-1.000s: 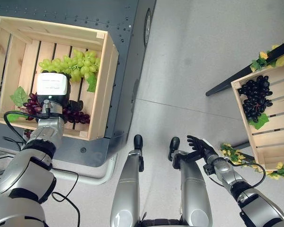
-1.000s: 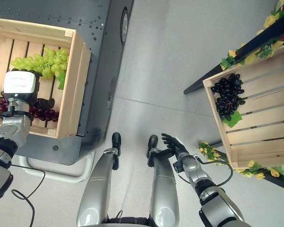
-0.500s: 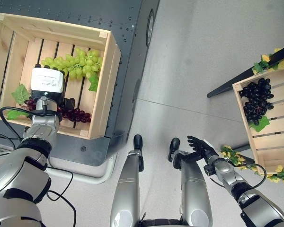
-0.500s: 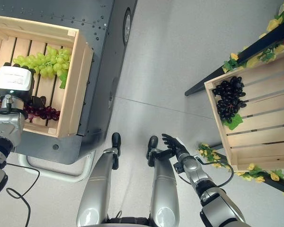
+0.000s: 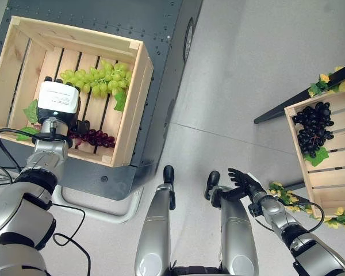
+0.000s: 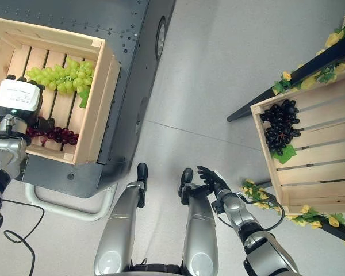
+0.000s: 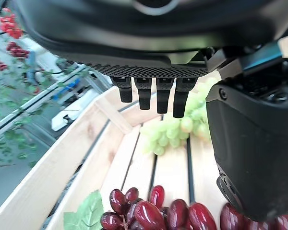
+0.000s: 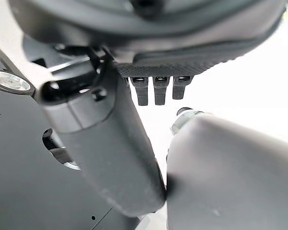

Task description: Pick up the fruits from the basket on one side to the basket on the other side

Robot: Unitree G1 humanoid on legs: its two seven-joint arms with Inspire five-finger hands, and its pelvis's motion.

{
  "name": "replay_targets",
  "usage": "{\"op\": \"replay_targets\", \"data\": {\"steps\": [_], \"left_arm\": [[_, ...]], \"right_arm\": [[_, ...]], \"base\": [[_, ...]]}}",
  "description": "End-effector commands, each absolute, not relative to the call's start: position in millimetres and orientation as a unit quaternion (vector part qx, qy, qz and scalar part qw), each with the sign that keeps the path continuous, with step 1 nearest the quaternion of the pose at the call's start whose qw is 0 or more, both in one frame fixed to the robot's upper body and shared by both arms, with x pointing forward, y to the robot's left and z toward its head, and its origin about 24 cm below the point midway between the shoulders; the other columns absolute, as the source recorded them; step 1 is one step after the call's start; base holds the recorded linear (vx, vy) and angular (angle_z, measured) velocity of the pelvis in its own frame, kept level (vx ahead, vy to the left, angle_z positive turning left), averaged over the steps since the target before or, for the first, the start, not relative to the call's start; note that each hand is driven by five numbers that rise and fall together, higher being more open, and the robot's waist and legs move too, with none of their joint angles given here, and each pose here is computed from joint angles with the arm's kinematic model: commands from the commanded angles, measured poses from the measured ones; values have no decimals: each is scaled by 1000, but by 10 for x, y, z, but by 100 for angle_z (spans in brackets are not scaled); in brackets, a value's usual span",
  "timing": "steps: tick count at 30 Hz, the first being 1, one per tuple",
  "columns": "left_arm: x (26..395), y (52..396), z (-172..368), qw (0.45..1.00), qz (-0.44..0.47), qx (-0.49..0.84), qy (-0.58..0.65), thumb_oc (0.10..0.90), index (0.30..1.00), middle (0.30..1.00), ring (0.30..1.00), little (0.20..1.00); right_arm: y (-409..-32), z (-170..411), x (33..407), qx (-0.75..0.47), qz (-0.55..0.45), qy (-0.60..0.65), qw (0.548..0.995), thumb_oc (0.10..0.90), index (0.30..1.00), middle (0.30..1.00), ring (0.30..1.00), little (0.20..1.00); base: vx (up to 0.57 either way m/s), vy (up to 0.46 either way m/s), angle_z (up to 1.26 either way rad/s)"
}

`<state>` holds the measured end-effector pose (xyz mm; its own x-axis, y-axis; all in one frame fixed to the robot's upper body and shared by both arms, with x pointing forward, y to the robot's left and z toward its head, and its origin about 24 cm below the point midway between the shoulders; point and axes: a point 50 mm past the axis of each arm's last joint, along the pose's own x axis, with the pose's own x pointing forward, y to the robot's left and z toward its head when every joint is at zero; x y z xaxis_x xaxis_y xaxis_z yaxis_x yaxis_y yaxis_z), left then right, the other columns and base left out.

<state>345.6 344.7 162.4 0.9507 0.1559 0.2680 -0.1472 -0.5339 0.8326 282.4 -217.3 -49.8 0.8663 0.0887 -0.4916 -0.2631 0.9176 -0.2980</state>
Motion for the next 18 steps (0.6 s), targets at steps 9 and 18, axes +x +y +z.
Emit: {"op": "replay_targets", "data": {"steps": [9,18], "left_arm": [[3274,3749,2116,419,211,883,-9,800,900,900,900,900],[3294,3687,2137,382,147,912,9,800,900,900,900,900]], "right_arm": [[-2472,-504,2668,-205,76,239,946,800,900,900,900,900],[-2501,-512,2651,-208,79,246,943,800,900,900,900,900]], "base": [[-2,-31,3],[1,-6,1]]}}
